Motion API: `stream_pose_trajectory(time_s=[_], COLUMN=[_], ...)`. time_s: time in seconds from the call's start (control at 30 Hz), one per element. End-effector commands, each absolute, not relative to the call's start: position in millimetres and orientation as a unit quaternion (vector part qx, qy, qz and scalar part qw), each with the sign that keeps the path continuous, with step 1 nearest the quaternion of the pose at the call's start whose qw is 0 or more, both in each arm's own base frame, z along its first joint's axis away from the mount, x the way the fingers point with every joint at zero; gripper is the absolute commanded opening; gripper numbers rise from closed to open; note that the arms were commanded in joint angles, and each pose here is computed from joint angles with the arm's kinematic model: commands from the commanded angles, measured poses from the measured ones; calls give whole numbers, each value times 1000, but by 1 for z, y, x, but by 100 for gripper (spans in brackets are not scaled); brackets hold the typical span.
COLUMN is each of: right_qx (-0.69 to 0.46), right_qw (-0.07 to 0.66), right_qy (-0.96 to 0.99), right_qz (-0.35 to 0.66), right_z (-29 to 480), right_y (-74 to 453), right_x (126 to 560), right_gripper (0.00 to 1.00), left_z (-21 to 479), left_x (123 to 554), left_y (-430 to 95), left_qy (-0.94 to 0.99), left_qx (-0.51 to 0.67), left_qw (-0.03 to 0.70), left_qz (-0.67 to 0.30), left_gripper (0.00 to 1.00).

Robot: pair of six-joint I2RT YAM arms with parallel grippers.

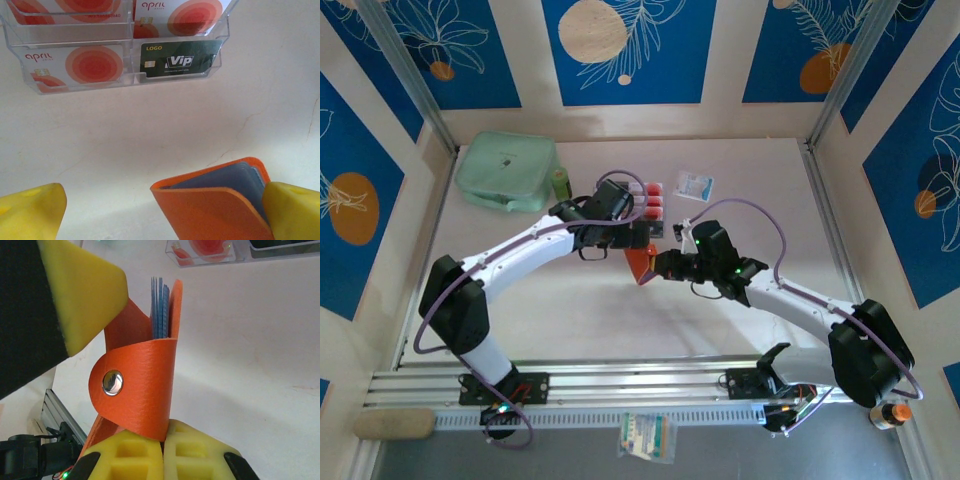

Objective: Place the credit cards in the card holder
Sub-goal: Open the card holder at the center of the table.

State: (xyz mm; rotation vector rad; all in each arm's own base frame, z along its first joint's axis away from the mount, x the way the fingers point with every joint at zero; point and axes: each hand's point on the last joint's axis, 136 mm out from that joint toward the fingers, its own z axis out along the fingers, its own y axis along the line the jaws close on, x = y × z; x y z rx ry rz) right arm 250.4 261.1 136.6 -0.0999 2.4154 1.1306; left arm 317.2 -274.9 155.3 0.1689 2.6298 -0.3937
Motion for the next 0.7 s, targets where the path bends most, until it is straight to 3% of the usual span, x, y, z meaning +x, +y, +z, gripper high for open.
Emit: stream_pose_trajectory(time_s=[0.0,0.67], right_qx=[-26,26], right_qw=[243,237], right_qy=[881,882], right_qz=[405,407], right_z=[140,125], right_y=[256,235], right_x=[256,259], right_gripper=[0,0], left_z=[145,100], left_x=[306,275], left_y=[-264,-204], left_qy=[964,977], left_qx=[74,85], left_qw=[226,193], left_qz=[-118,-31], left_gripper=[100,100])
